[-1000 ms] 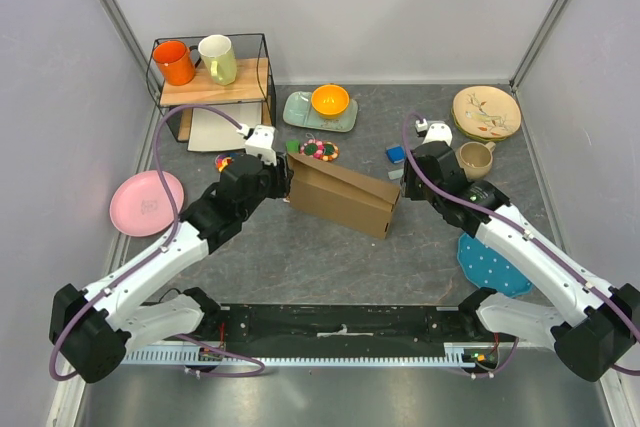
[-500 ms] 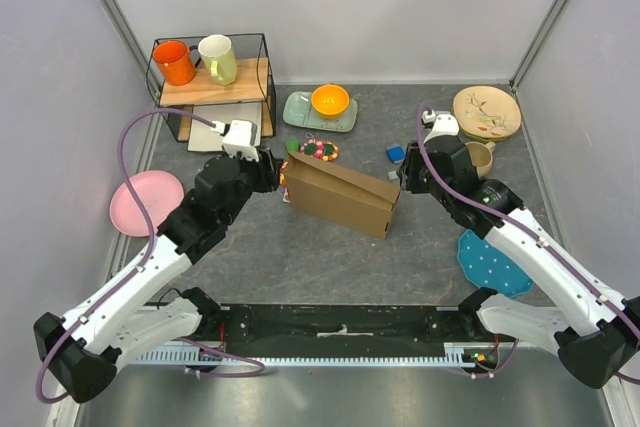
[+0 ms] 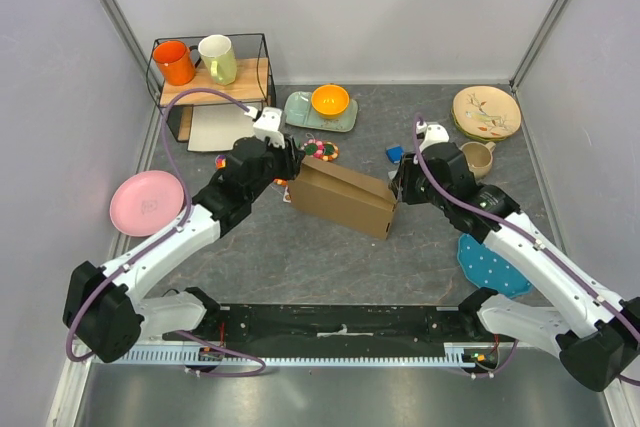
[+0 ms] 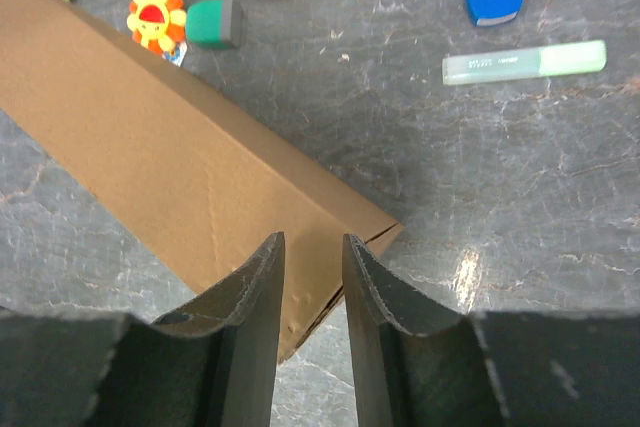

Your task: Fold the paper box

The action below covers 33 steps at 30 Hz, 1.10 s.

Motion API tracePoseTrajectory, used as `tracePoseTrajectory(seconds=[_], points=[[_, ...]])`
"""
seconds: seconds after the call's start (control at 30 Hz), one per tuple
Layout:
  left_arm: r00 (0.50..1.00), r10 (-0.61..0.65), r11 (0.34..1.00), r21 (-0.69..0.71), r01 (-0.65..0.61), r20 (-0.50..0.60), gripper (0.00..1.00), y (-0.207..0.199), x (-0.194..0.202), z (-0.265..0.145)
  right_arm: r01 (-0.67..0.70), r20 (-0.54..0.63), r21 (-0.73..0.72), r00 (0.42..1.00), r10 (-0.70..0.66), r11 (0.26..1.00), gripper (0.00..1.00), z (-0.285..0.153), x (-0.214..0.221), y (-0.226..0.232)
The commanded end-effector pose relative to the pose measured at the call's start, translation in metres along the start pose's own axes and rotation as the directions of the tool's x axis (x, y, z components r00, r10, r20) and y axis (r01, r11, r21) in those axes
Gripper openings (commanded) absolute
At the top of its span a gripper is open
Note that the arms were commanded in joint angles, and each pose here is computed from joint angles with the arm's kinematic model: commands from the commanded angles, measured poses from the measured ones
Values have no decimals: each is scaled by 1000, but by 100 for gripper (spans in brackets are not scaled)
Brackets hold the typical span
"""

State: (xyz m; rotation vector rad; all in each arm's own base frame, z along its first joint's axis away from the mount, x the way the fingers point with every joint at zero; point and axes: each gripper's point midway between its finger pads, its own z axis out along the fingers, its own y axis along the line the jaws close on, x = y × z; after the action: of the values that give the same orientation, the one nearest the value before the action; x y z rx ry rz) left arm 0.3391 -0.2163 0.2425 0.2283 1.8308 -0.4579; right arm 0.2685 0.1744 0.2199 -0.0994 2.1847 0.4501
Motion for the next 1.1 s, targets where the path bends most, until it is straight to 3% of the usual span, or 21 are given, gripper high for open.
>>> tracePoseTrajectory(seconds=[0.0,0.23,0.43,0.7,0.93,1.07], points=[[1000,-26,999,27,26,-12,39,-1,18,0,19,-51,-31,998,-21,999,37,6,21,1],[993,-41,999,-23,38,-113,17,15,69,-8,8,-65,13,998,-7,1000,36,12,30,-9],[987,-87,996,-49,81,-138,6,21,90,-12,-51,55,-27,997,52,998,36,-2,-9,6],[982,-123,990,-93,110,-145,5,29,102,-19,-85,90,-169,991,101,982,37,-13,-22,32],[984,-108,991,-98,95,-139,9,29,93,-17,-131,27,-439,987,159,889,36,-43,-12,76],[985,-96,991,-108,81,-143,10,30,89,-14,-148,-59,-506,989,137,850,33,-44,15,84]])
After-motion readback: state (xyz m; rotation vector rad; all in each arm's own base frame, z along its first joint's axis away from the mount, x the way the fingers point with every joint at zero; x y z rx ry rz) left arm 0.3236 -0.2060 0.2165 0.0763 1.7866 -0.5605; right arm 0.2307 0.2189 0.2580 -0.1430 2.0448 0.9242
